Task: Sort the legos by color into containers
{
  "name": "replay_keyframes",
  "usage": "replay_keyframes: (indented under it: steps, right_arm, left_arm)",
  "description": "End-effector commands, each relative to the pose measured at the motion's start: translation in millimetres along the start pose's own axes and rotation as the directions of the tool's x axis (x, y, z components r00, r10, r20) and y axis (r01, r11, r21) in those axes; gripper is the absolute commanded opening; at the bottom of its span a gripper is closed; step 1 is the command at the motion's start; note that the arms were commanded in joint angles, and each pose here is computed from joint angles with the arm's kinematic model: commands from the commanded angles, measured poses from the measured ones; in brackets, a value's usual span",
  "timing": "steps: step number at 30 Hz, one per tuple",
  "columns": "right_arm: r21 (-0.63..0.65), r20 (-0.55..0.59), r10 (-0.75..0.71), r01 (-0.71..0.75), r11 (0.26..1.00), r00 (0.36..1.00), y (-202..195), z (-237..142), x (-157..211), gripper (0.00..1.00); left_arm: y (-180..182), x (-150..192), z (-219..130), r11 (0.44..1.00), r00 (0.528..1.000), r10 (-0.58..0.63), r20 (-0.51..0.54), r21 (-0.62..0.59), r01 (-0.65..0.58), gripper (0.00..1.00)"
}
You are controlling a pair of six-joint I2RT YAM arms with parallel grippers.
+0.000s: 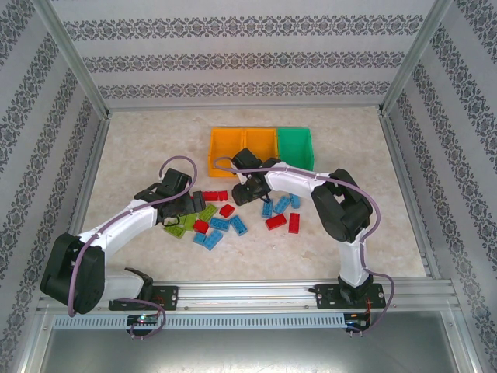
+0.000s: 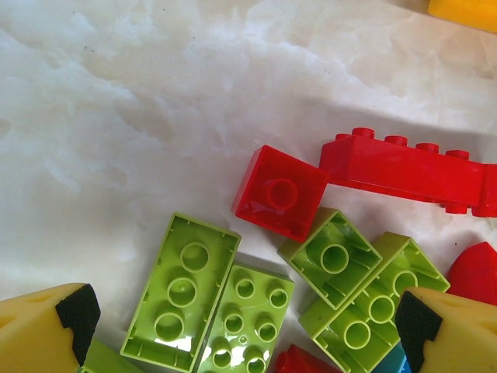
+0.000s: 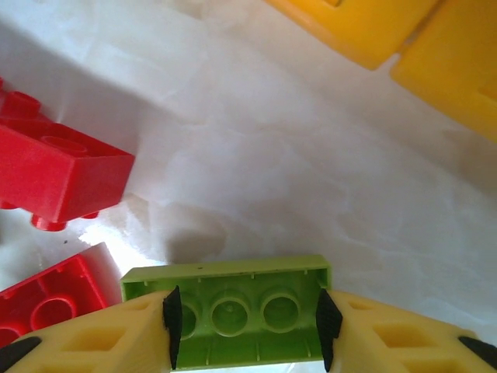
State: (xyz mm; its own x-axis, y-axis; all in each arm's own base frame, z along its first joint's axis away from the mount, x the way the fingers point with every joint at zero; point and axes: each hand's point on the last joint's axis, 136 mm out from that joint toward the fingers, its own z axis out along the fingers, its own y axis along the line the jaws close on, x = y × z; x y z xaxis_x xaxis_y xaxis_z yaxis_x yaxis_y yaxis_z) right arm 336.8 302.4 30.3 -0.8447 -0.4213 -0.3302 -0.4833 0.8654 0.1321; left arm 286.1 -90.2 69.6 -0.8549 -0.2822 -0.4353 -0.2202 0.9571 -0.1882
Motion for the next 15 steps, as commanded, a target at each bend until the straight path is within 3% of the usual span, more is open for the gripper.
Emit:
replay_keyframes:
  steps: [1,15]
  right_arm:
    - [0.100,-0.065,0.055,-0.048,0.994,0.996,-24,3,26,0.52]
    - [0.011,0.004,0.136,-0.136,0.991,0.991,-6,-21,15,0.78]
  left_arm:
    - [1,3,-1,1.000,1.000,-0.001,0.009,-0.007,0.001,1.00]
    - [-1,3,-1,1.000,1.000,-0.001,0.008,-0.001,0.001,1.00]
